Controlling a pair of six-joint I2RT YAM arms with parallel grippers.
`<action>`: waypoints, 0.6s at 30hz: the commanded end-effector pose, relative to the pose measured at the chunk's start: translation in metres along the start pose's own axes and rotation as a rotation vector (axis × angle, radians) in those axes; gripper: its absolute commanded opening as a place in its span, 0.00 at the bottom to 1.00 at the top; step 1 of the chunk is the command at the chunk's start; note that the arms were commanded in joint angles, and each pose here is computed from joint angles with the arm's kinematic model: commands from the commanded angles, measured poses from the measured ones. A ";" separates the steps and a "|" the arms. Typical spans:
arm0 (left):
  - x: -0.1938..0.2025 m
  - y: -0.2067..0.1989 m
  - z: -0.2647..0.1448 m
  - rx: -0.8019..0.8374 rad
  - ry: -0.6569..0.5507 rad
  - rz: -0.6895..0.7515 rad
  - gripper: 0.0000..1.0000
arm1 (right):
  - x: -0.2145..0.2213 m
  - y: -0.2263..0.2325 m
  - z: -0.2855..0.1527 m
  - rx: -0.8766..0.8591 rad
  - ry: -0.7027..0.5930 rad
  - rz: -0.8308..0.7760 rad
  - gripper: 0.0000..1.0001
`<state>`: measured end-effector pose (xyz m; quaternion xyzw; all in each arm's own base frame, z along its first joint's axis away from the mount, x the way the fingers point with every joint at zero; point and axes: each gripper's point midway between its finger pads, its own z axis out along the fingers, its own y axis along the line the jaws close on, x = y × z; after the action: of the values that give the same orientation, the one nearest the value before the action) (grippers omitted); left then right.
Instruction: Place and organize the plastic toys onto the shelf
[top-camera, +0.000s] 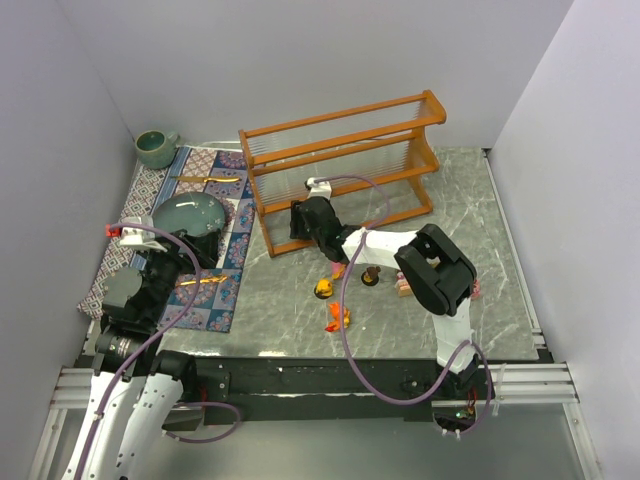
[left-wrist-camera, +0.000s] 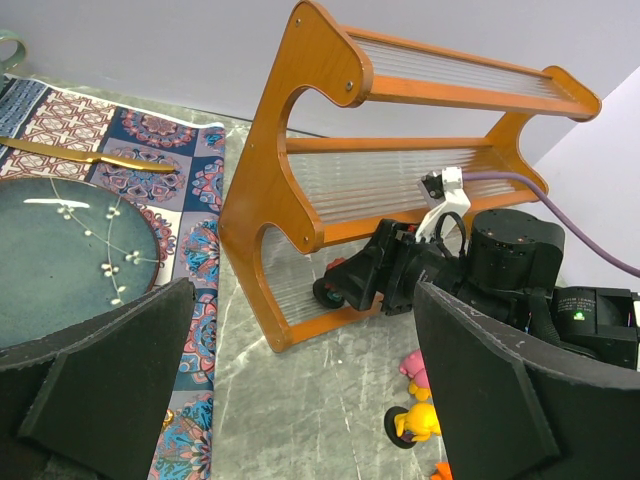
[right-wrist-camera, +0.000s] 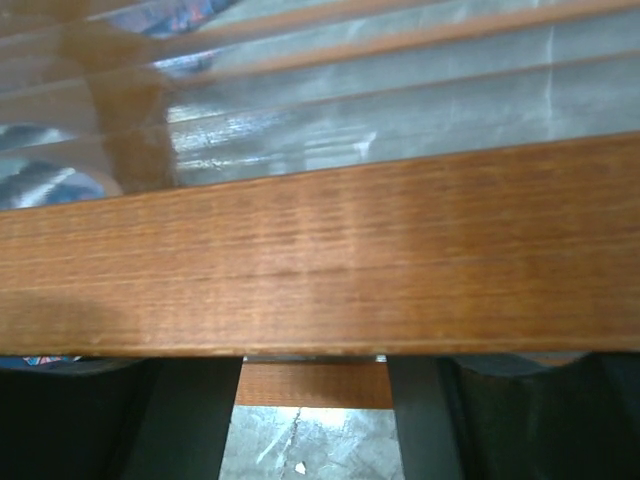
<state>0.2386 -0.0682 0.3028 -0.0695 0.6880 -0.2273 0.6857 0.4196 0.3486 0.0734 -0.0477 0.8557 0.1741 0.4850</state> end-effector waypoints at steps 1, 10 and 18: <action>-0.004 -0.005 0.001 0.025 -0.012 0.016 0.97 | -0.011 -0.001 0.003 0.004 -0.043 0.020 0.70; -0.003 -0.005 0.001 0.026 -0.006 0.016 0.97 | -0.019 0.005 -0.019 -0.032 -0.060 0.023 0.84; -0.003 -0.005 0.001 0.029 -0.010 0.016 0.97 | -0.035 0.010 -0.068 -0.068 -0.094 -0.001 0.87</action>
<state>0.2385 -0.0691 0.3026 -0.0679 0.6883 -0.2287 0.6851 0.3883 0.3302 0.0709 -0.0613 0.8630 0.1710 0.4713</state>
